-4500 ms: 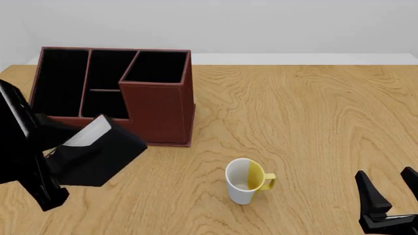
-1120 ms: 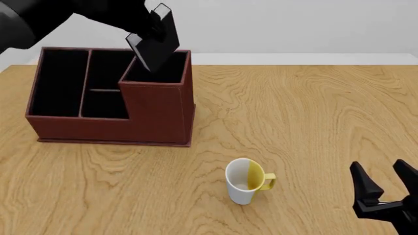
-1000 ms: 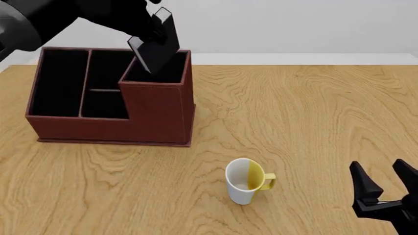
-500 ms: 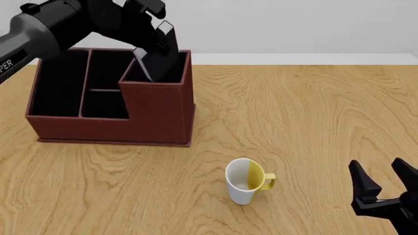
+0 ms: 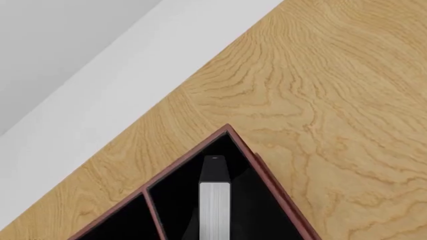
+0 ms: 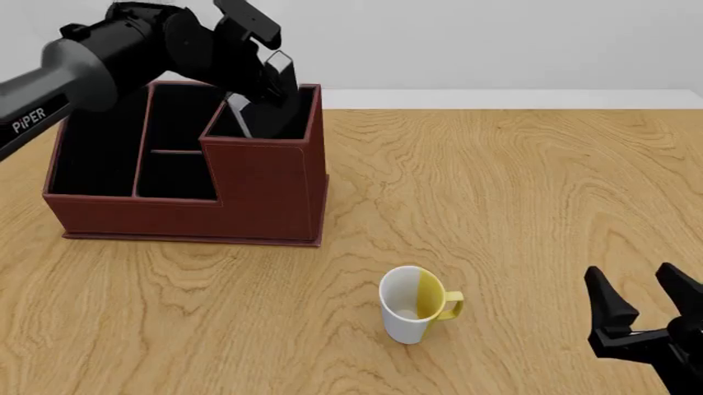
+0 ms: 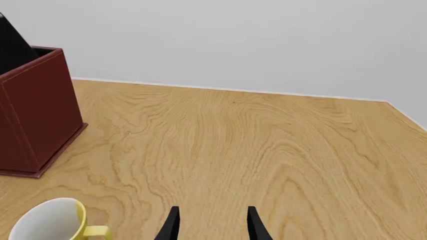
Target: Pick up the book and place it in the right compartment of the caddy.
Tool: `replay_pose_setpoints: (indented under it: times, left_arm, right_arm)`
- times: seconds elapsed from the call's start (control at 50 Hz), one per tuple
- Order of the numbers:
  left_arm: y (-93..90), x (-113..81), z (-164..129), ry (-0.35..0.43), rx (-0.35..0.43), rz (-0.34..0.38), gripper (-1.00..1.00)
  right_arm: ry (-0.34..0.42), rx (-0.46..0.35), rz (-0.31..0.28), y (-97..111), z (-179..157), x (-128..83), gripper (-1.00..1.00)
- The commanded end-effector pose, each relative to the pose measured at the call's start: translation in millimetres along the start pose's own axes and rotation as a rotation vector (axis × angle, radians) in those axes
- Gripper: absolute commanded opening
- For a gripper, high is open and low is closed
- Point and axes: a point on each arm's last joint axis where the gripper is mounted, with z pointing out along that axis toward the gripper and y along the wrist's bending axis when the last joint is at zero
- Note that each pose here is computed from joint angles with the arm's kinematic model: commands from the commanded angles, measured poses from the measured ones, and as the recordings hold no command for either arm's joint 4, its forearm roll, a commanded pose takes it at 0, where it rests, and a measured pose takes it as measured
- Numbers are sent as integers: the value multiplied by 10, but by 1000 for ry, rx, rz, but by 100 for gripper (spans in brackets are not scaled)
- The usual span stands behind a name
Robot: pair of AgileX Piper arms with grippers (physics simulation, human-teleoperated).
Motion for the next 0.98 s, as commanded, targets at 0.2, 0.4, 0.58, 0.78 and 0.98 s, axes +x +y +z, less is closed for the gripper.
replay_pose_setpoints:
  times: [0.2, 0.4, 0.58, 0.78, 0.98]
  left_arm:
    - [34, 45, 75, 3, -12, 16, -100]
    - [39, 25, 44, -2, -14, 12, 100]
    - [49, 20, 5, -4, -17, 15, 100]
    - [57, -22, -200, -30, -28, 11, 100]
    - [-11, 6, -549, -82, -41, 3, 100]
  right_arm:
    - [4, -1, -2, 1, 30, 5, 100]
    - [3, -1, -2, 1, 12, 3, 100]
    - [0, -2, -2, 2, -25, -1, 100]
    - [-1, -3, -3, 3, -29, -1, 100]
    - [-2, -8, -6, 7, -39, -2, 100]
